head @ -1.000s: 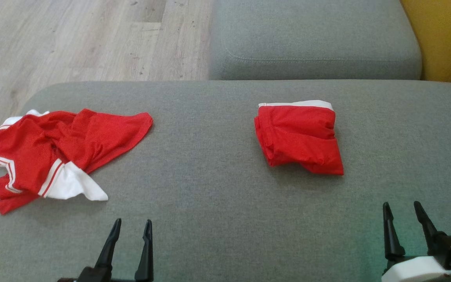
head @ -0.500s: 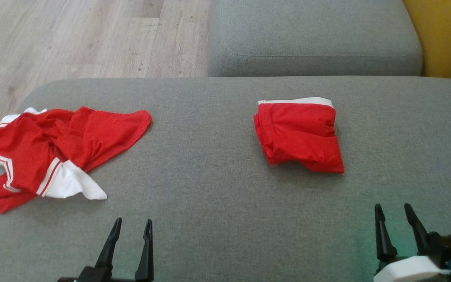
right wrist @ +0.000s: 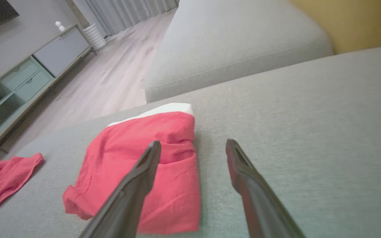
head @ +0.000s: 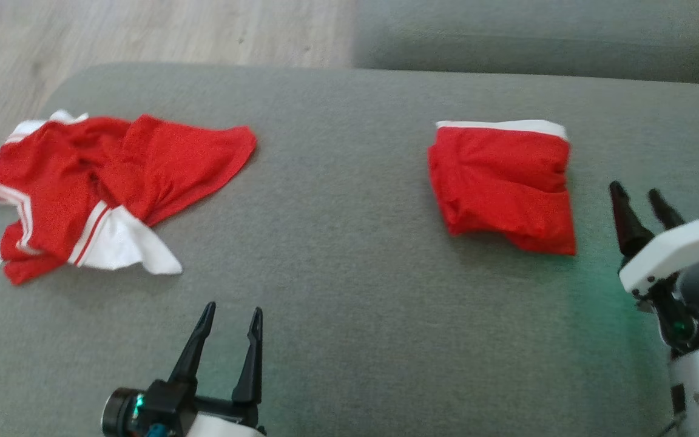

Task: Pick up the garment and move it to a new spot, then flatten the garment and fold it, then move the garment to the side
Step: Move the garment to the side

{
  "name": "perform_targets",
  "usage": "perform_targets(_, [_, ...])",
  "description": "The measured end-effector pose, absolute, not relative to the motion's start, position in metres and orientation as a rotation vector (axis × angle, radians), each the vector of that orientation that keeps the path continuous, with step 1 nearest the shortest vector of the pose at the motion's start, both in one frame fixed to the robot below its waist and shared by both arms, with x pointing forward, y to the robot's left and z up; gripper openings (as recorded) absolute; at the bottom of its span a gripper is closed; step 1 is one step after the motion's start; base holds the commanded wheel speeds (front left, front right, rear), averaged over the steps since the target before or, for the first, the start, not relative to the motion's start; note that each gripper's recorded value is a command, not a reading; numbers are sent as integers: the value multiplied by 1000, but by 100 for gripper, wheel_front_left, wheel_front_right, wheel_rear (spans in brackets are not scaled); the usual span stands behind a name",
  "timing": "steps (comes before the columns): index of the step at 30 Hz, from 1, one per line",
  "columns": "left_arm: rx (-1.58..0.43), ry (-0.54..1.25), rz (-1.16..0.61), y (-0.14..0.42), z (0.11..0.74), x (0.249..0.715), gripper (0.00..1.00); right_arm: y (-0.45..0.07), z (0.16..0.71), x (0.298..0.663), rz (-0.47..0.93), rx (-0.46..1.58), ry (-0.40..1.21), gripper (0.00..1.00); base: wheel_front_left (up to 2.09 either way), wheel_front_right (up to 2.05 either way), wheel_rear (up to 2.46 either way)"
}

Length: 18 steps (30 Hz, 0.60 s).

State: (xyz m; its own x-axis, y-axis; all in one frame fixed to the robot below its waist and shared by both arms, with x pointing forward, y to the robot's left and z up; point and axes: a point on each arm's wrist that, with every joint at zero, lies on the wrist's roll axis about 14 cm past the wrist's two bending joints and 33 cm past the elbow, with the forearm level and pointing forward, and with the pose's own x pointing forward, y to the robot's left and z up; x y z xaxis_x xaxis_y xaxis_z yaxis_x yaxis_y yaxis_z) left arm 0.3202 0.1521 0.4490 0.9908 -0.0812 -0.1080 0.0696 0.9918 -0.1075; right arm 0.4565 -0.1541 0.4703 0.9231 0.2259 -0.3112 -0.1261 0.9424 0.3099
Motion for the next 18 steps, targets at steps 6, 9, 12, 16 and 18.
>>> perform_targets(6, [-125, 146, -37, 160, 440, 319, 100, -129, 415, 470, 214, 305, 617, 100, 0, 0, 0])
perform_targets(9, [-119, 157, -12, 165, 437, 317, 100, -123, 395, 476, 204, 305, 688, 100, 0, 0, 0])
perform_targets(12, [-117, 172, 3, 167, 434, 314, 100, -113, 377, 475, 208, 322, 761, 100, 0, 0, 0])
perform_targets(16, [-122, 179, 10, 167, 432, 317, 100, -103, 375, 479, 202, 408, 776, 0, 0, 0, 0])
perform_targets(18, [-122, 176, -5, 164, 432, 321, 100, -108, 375, 479, 192, 411, 775, 0, 0, 0, 0])
